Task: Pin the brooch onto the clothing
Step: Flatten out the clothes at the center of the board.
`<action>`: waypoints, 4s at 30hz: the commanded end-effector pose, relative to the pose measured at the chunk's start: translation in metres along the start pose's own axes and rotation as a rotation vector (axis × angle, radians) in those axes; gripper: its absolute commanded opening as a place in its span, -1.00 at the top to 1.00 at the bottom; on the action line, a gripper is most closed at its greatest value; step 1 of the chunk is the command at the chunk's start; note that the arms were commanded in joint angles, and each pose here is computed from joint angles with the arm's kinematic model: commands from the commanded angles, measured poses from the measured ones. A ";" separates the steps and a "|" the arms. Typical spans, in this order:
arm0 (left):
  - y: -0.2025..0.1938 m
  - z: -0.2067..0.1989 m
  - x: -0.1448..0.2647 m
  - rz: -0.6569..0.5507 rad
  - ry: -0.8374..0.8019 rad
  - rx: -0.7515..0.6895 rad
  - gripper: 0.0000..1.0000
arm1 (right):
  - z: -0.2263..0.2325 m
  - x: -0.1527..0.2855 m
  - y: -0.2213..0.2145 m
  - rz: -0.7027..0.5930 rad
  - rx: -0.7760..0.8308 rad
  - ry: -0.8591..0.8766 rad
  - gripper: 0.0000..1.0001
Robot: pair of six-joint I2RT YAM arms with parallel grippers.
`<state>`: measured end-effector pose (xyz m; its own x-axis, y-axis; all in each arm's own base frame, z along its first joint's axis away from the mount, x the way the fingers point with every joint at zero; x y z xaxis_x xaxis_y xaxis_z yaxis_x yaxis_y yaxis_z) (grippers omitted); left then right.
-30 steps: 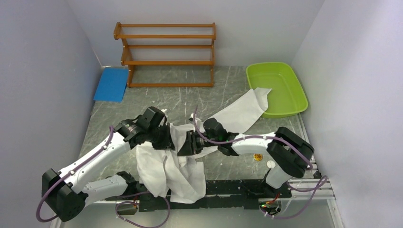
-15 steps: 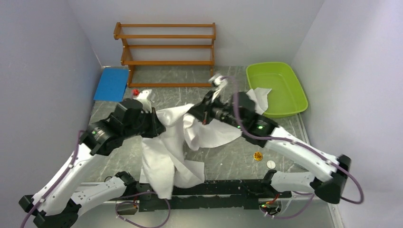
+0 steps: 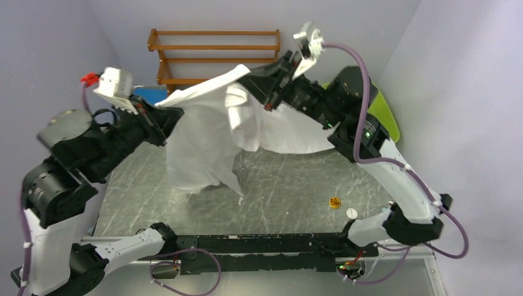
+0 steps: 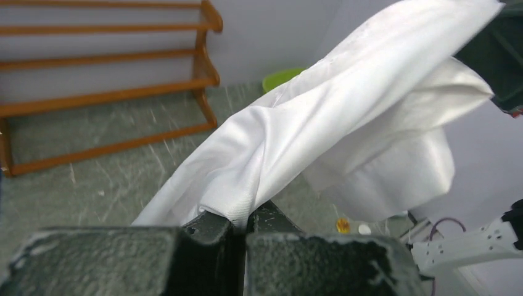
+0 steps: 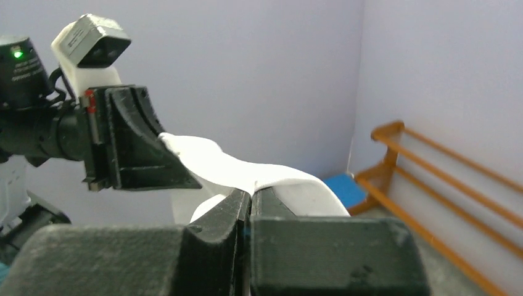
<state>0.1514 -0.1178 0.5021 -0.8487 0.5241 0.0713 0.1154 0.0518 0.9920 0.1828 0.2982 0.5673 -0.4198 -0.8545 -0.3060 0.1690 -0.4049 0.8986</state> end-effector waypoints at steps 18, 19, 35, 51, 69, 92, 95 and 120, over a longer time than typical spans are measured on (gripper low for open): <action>-0.188 0.017 -0.030 0.494 0.193 0.183 0.94 | -0.155 0.071 -0.222 0.439 -0.621 -0.162 0.62; -0.203 0.016 -0.034 0.528 0.201 0.210 0.95 | -0.174 0.087 -0.237 0.464 -0.633 -0.243 0.40; -0.253 -0.002 -0.080 0.568 0.099 0.278 0.95 | -0.177 0.160 -0.329 0.385 -0.947 -0.417 -0.46; -0.267 -0.035 -0.041 0.410 -0.274 0.317 0.95 | -0.171 0.087 -0.341 0.233 -1.279 -0.238 -0.52; -0.257 -0.047 -0.007 0.396 -0.387 0.354 0.95 | -0.181 0.084 -0.356 0.237 -1.261 -0.244 -0.24; -0.218 -0.043 -0.004 0.239 -0.305 0.545 0.95 | -0.124 0.091 -0.355 0.087 -1.101 -0.035 -0.56; -0.217 -0.044 -0.002 0.232 -0.312 0.553 0.95 | -0.131 0.095 -0.357 0.023 -1.128 -0.047 -0.54; -0.232 -0.043 -0.004 0.260 -0.301 0.571 0.95 | -0.123 0.083 -0.268 -0.206 -0.850 0.055 -0.15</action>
<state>0.1042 -0.1657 0.2705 -0.5866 0.7790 0.2217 0.6325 0.2696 0.7261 0.2151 0.3050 0.2081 -0.5245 -0.8098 -0.2627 0.7767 -0.5815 0.2419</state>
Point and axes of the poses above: each gripper's point midway between its finger pads, its own x axis back along the fingers, its own z axis along the line the jaws close on, y = z × x, the point moved 4 cm from there along x, back along the fingers, and after that the axes turned 13 degrees about -x, right-handed, at the moved point
